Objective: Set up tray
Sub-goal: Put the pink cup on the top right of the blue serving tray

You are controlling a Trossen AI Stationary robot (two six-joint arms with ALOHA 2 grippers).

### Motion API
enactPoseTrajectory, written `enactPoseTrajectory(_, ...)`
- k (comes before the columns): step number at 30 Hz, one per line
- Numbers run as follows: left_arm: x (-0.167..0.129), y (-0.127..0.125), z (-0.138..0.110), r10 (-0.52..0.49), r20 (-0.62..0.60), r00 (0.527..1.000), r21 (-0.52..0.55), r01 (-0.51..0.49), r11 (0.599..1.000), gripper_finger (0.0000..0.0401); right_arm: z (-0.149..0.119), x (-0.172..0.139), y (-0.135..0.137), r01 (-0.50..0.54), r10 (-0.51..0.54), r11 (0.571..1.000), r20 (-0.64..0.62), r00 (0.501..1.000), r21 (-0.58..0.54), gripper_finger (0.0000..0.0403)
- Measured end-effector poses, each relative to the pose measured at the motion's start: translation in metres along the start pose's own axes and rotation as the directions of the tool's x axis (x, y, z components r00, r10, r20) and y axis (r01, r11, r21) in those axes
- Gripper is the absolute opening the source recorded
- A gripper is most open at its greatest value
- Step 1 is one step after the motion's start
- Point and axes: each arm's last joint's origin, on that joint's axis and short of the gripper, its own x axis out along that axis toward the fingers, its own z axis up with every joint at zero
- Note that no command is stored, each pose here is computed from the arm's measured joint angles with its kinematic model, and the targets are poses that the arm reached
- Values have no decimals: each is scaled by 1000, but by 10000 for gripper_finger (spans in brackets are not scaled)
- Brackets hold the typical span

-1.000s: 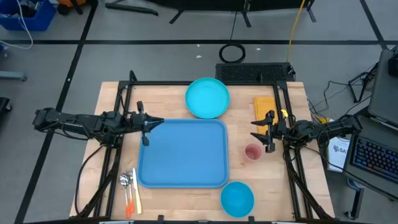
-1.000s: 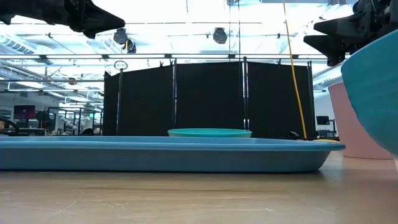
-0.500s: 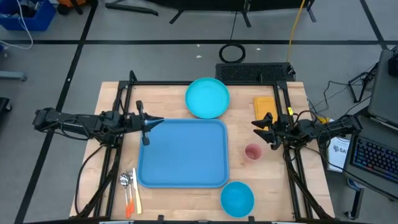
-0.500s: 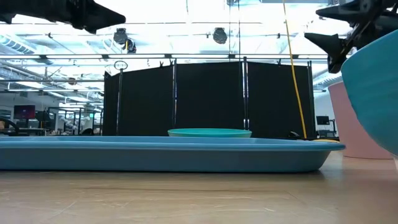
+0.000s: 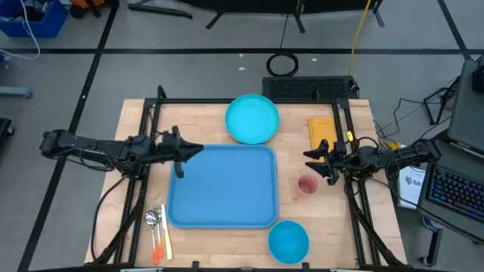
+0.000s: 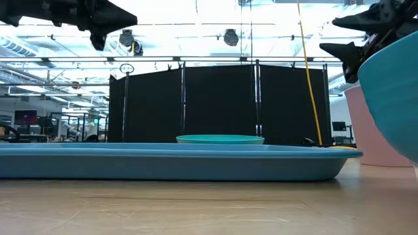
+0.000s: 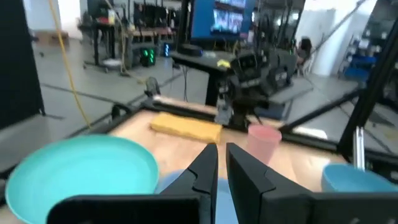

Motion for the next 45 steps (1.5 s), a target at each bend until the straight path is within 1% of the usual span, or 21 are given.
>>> enactPoseTrajectory(4,12,-3,-13,-27,-86,996,12,28,1000,37,-2,1,1,-50,50,999,-36,998,4,222)
enactPoseTrajectory(8,26,-4,-29,-18,-179,984,16,21,1000,37,-5,3,3,-81,81,997,-67,994,7,222)
enactPoseTrajectory(10,31,-5,-35,-11,-206,978,13,14,1000,37,-3,4,6,-111,110,993,-48,993,-25,222)
enactPoseTrajectory(12,36,-5,-40,5,-231,973,26,1,1000,37,-1,6,9,-128,126,988,-26,992,-84,222)
enactPoseTrajectory(14,39,-4,-44,34,-241,970,69,-18,997,37,-4,8,9,-110,103,983,-48,993,-149,222)
enactPoseTrajectory(16,42,-3,-46,51,-246,968,103,-26,994,37,-10,11,8,-89,63,975,-128,990,-202,222)
enactPoseTrajectory(17,42,-2,-46,56,-244,968,112,-29,993,37,-6,14,12,-82,52,973,-139,989,-216,222)
enactPoseTrajectory(19,43,-1,-46,60,-241,969,139,-26,990,37,3,21,18,-78,40,969,-162,986,-236,222)
enactPoseTrajectory(21,41,0,-43,60,-223,973,184,-19,983,37,7,29,23,-55,0,965,-209,978,-257,222)
enactPoseTrajectory(23,39,0,-39,57,-199,978,210,-15,978,37,7,37,27,-47,-33,960,-281,959,-275,222)
enactPoseTrajectory(26,36,0,-35,53,-182,982,221,-11,975,37,12,52,40,-54,-45,966,-368,929,-253,222)
enactPoseTrajectory(27,35,0,-32,48,-165,985,216,-11,976,37,14,57,45,-47,-59,968,-407,911,-245,222)
enactPoseTrajectory(30,32,0,-28,39,-140,989,219,-7,976,37,21,72,59,-8,-125,972,-543,831,-237,222)
enactPoseTrajectory(34,29,0,-25,35,-126,991,195,-10,981,37,42,92,85,28,-184,970,-654,734,-242,221)
enactPoseTrajectory(36,29,0,-24,34,-123,992,179,-12,984,37,50,99,95,61,-227,966,-709,667,-252,221)
enactPoseTrajectory(40,29,1,-28,40,-157,987,182,-11,983,37,62,108,112,151,-298,954,-789,538,-257,210)
enactPoseTrajectory(42,29,1,-30,44,-177,983,186,-11,982,37,60,107,116,204,-337,940,-824,455,-272,203)
enactPoseTrajectory(45,28,1,-30,46,-184,982,187,-11,982,37,49,105,118,275,-343,926,-878,335,-257,195)
